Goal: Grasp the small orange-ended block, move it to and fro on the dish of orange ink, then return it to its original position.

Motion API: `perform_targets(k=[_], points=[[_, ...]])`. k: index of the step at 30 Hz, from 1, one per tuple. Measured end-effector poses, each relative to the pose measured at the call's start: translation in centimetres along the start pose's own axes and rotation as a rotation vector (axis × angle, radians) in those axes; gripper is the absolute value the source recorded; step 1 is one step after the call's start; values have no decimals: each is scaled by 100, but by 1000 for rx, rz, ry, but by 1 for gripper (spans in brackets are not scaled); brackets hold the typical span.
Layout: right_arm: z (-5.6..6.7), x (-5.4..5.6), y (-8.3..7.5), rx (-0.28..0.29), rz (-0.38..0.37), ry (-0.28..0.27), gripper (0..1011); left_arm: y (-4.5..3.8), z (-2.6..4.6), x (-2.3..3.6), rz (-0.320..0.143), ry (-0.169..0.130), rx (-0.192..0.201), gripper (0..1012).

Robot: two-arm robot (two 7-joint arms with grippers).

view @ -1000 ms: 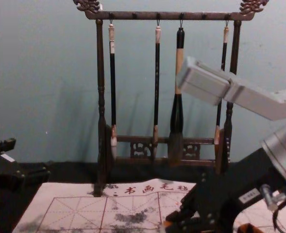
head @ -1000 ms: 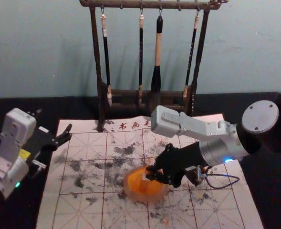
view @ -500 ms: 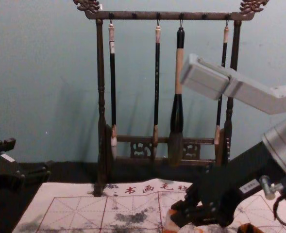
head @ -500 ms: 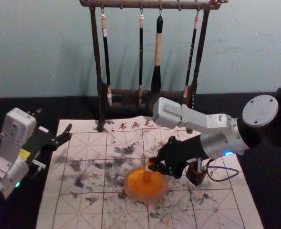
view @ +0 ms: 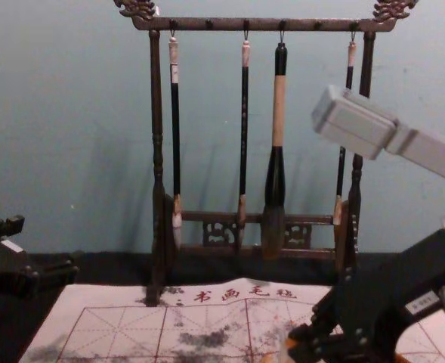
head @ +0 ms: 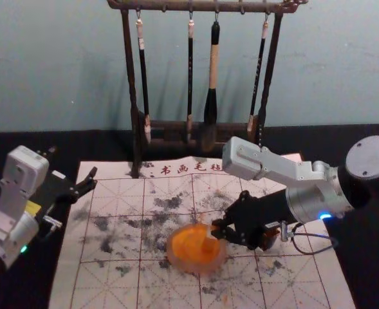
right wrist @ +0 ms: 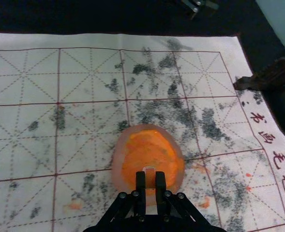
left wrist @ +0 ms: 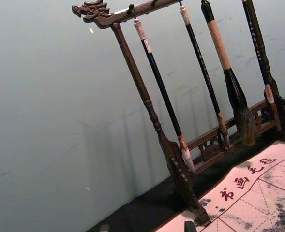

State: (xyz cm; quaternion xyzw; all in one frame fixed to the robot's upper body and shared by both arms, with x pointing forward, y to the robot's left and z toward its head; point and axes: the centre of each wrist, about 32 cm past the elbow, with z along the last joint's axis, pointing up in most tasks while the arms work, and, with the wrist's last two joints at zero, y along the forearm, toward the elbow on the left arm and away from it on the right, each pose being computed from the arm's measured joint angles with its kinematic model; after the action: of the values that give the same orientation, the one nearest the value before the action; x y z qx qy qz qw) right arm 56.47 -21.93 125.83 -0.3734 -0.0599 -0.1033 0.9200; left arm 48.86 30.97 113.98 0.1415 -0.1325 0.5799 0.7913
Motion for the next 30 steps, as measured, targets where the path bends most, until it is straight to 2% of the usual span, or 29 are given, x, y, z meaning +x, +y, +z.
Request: perform_targets(k=[6,13,30], points=[[-2,-83,-32,8,17,-7,88,0,0,0,0,0,0,1001],[19,-123,-10,11,35,-14,87,0,0,0,0,0,0,1001],[50,-107,58,13,41,-13,87,0,0,0,0,0,0,1001]])
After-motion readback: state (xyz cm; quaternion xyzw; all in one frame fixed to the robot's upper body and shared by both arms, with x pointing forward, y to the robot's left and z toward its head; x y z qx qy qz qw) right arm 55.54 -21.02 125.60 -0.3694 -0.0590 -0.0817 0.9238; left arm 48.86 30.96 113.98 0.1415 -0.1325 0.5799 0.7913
